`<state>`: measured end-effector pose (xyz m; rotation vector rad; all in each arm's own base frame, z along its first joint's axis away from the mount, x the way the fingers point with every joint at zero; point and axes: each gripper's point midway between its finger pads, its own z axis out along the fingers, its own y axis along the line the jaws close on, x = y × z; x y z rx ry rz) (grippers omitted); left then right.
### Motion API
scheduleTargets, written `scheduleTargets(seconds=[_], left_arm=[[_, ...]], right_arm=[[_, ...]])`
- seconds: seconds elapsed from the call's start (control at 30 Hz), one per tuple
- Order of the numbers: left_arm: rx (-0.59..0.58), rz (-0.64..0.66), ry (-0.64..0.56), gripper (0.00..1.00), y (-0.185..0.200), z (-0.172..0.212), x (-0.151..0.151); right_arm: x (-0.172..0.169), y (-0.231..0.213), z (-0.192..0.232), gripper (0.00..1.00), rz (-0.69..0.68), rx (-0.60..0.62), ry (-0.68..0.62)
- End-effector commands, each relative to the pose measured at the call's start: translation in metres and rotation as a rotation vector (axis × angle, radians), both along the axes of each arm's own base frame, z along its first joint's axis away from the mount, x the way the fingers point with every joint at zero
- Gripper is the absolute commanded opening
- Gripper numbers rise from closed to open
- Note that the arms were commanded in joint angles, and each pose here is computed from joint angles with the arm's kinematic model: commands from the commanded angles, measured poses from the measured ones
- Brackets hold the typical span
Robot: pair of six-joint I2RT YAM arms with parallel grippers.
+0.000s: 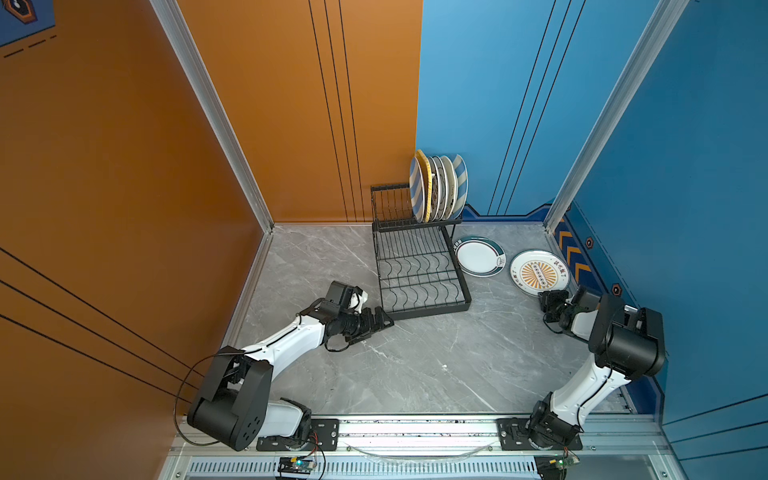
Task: Load the plates into the dish rack
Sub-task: 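Lift the sunburst plate upright and carry it toward the left gripper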
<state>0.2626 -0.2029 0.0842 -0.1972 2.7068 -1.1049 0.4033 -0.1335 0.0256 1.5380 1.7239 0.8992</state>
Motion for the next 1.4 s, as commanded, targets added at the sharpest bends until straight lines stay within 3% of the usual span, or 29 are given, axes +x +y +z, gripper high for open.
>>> scheduleTargets(seconds=[0.0,0.33,0.67,0.93,1.37], left_arm=[[0.005,0.000,-0.027,0.98,-0.001,0.010,0.007],[-0.010,-0.021,-0.045,0.98,-0.002,0.018,0.009],[-0.055,-0.064,-0.073,0.98,-0.007,0.030,0.013],[-0.101,-0.076,-0.120,0.98,-0.004,0.045,0.019],[-0.200,-0.091,-0.223,0.98,0.001,0.078,0.041]], right_arm=[[-0.009,0.004,0.000,0.00,0.005,0.013,0.028],[-0.015,0.020,0.058,0.00,0.072,-0.029,-0.046],[-0.036,0.075,0.106,0.00,0.203,-0.067,-0.070],[-0.065,0.147,0.141,0.00,0.410,-0.137,-0.078],[-0.096,0.279,0.154,0.00,0.859,-0.161,-0.119]])
